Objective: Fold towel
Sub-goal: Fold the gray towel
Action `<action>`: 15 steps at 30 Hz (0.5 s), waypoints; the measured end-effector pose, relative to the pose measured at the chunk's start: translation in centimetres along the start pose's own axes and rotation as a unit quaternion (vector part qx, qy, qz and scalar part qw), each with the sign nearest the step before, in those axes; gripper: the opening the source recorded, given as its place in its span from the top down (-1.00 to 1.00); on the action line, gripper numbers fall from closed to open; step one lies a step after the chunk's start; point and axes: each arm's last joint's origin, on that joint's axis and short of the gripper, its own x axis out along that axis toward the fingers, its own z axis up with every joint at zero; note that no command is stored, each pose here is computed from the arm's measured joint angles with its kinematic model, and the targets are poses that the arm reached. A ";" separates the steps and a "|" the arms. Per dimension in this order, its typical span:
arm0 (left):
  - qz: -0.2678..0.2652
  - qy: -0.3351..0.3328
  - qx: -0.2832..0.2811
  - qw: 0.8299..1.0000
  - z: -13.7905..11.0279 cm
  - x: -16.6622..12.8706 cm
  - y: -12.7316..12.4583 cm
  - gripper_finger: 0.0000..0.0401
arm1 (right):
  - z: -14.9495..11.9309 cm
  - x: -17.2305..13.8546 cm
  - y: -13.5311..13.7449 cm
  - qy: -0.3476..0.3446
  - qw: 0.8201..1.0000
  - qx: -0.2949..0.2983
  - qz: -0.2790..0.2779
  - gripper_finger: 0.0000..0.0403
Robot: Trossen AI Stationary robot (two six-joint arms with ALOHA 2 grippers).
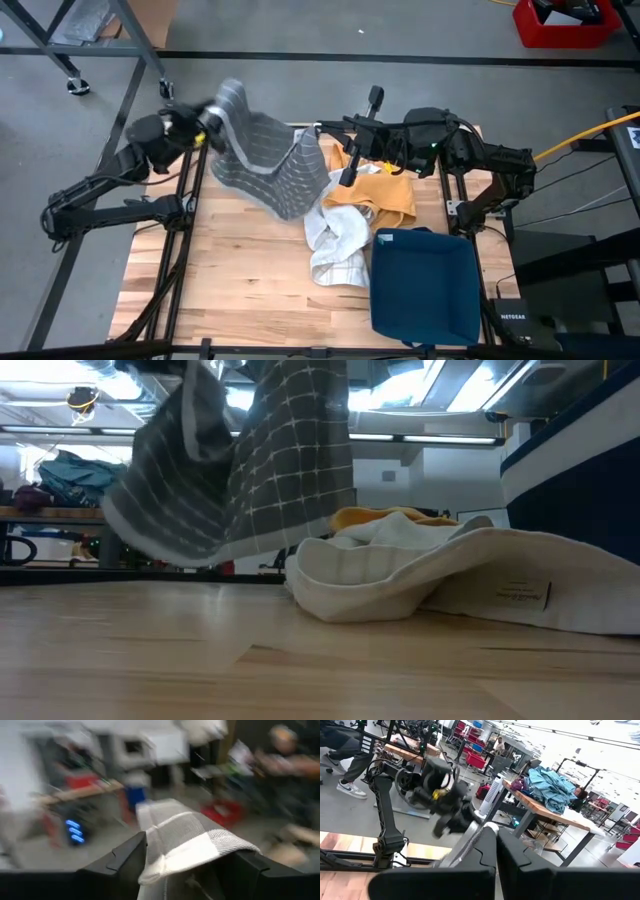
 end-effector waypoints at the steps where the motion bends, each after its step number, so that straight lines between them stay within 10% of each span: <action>1: -0.027 0.022 0.008 0.999 -0.5 0.0 -0.2 -0.01 | 0.0 0.0 0.0 0.000 1.000 0.000 0.000 1.00; 7: -0.175 0.182 0.008 0.967 -3.7 -0.7 -1.1 -0.01 | 0.0 0.0 0.0 0.000 1.000 0.000 0.000 1.00; 15: -0.198 0.318 0.056 0.925 -6.2 -2.1 -0.8 -0.01 | 0.1 0.0 0.0 -0.004 1.000 0.002 -0.001 1.00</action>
